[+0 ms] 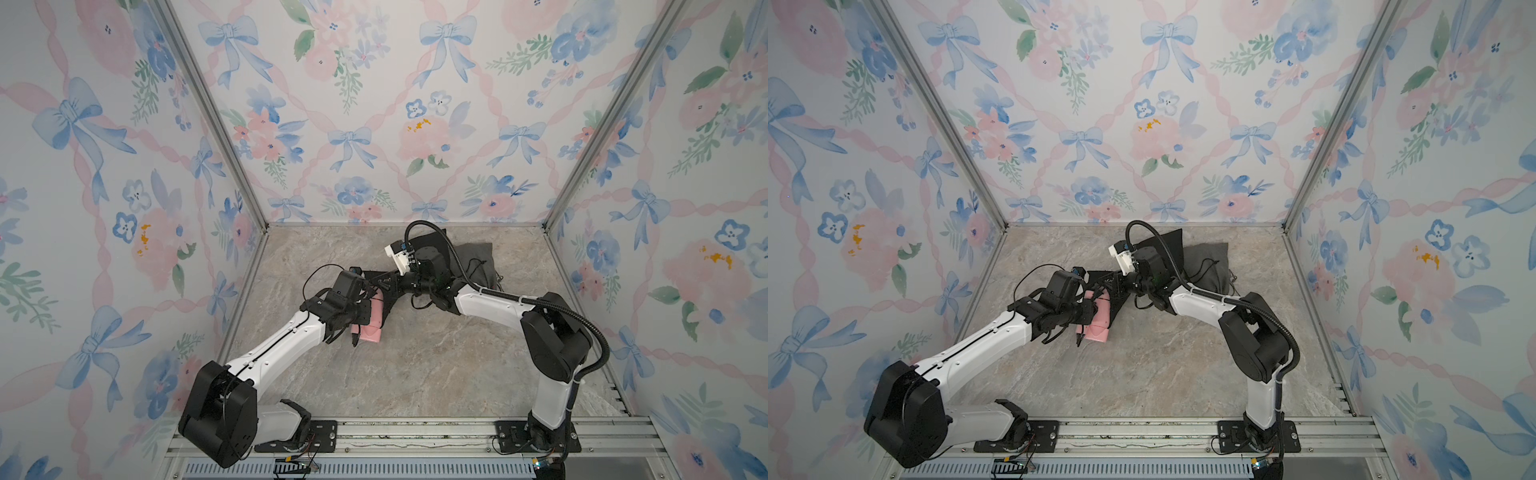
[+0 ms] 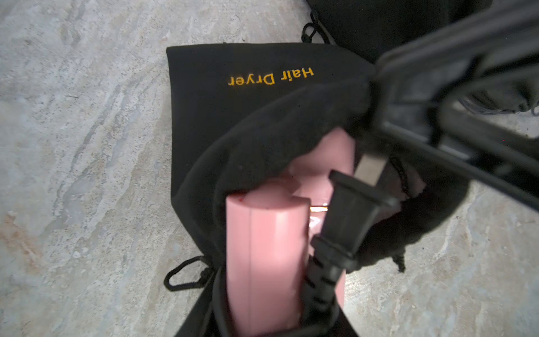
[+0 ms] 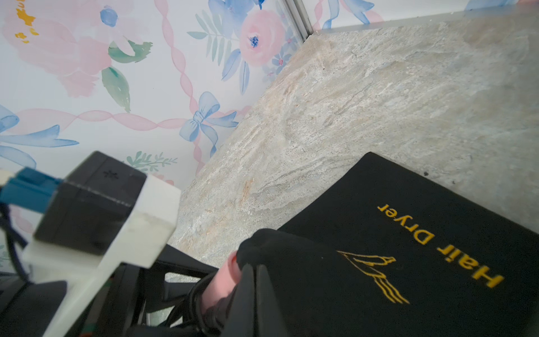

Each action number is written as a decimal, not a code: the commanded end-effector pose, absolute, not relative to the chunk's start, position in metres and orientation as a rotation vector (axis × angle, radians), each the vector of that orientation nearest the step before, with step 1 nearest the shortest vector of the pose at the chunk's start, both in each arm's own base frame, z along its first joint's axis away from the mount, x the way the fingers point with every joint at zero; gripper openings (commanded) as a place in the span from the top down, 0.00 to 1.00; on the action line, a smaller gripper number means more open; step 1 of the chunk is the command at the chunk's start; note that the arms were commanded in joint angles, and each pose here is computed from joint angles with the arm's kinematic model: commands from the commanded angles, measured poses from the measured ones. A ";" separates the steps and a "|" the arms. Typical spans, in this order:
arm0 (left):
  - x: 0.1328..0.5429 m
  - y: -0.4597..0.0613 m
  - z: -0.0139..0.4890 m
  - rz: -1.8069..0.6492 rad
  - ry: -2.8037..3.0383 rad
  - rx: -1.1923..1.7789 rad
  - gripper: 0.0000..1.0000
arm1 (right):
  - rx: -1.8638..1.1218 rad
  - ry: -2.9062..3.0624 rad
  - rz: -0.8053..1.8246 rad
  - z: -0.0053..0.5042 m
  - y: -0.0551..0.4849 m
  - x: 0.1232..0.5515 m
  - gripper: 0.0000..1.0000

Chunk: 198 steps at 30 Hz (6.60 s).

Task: Pack away hair dryers
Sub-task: Place the hair dryer in the drawstring bag, then adjust the drawstring bag at the center of the board.

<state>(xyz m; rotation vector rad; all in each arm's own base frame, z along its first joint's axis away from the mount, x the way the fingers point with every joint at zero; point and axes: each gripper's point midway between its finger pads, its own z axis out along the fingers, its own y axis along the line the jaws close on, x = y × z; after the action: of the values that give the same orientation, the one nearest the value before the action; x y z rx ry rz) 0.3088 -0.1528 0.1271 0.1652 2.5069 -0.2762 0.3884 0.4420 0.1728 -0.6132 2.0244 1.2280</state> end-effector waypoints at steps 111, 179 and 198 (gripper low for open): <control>0.345 -0.192 0.080 -0.707 2.497 -0.061 0.76 | -0.617 2.379 1.170 0.102 0.411 0.340 1.00; 0.325 -0.190 0.100 -0.696 2.274 -0.056 0.28 | 0.630 2.264 1.384 0.182 0.307 0.520 1.00; 0.364 -0.216 0.105 -0.744 2.182 -0.025 0.28 | 0.800 2.255 1.383 0.173 0.299 0.530 1.00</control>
<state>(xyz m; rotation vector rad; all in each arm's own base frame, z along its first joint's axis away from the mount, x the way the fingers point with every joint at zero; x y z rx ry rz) 0.3542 -0.2074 0.0939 -0.0379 2.2288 -0.7179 0.5151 0.3074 0.1691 0.7631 2.3102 1.3793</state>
